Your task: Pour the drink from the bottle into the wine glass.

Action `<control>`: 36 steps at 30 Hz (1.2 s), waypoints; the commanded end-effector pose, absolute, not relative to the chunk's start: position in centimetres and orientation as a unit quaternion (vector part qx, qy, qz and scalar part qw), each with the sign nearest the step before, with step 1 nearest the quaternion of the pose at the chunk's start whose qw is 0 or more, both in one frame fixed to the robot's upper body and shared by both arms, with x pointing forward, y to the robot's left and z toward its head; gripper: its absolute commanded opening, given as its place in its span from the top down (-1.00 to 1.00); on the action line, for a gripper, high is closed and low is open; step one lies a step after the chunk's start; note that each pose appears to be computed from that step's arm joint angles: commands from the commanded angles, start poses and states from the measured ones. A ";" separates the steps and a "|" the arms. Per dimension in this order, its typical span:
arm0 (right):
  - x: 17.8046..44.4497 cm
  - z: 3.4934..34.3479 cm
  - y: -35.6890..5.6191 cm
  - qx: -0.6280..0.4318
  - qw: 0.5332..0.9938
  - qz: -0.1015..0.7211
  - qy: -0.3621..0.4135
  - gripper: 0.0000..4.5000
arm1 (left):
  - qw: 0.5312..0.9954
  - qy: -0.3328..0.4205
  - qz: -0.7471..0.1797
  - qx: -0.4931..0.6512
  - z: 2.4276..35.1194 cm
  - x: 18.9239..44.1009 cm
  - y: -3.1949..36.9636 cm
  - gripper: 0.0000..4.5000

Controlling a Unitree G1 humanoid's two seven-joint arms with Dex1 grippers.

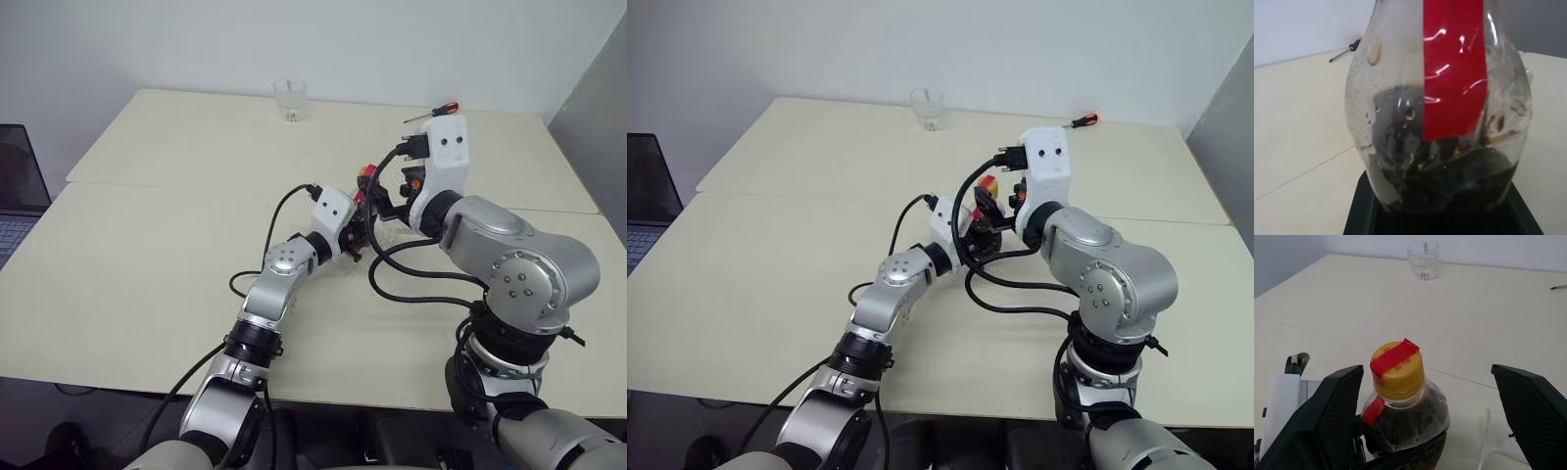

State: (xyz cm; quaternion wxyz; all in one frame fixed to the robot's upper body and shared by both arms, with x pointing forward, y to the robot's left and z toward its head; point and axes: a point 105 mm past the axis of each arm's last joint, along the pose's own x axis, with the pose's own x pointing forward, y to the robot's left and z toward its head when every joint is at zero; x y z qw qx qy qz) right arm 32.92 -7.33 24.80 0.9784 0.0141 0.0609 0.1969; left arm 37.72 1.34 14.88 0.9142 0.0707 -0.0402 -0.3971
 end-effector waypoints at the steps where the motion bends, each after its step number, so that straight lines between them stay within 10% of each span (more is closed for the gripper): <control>1: 31.4 26.3 -9.3 -0.002 0.981 0.192 0.021 -1.00 | 0.887 -0.082 -0.450 0.062 17.4 37.0 1.2 0.55; 19: 27.6 25.3 -10.4 0.003 0.981 0.191 -0.018 -1.00 | 0.737 -0.066 -0.670 0.064 18.4 36.5 0.7 0.59; 36: 27.8 26.1 -9.0 0.033 0.987 0.156 -0.033 -1.00 | 0.737 -0.053 -0.667 0.095 16.9 37.1 -0.5 0.59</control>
